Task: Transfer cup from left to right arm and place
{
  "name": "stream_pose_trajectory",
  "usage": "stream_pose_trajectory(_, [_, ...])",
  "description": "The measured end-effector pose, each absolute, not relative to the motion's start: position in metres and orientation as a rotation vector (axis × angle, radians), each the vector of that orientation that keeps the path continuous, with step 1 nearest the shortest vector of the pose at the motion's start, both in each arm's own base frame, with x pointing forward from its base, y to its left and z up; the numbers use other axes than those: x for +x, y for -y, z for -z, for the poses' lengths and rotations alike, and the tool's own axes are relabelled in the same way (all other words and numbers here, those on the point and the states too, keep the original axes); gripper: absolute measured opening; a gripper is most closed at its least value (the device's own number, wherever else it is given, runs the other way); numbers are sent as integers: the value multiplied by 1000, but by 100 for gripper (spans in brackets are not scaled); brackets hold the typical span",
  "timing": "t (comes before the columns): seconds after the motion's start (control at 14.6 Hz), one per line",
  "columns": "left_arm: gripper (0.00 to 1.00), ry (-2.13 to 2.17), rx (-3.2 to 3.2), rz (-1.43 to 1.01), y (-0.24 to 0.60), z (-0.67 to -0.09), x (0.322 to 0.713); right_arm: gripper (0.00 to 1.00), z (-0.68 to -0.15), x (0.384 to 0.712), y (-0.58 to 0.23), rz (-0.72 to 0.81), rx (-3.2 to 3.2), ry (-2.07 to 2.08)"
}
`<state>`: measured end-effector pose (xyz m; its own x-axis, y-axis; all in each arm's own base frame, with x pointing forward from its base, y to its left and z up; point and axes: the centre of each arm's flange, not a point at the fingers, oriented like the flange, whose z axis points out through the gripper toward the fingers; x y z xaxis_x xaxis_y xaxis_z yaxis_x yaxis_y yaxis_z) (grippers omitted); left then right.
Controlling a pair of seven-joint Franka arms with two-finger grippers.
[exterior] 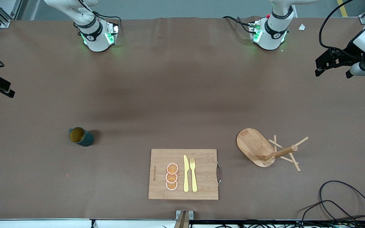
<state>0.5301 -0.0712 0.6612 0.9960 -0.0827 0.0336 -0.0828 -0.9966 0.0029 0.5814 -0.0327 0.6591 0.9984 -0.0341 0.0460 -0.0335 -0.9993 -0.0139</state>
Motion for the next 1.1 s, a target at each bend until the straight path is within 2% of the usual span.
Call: stream_pose_trajectory(1.1, [100, 139, 3134, -51, 71, -661, 530, 100, -657, 560, 29, 65, -3119, -60])
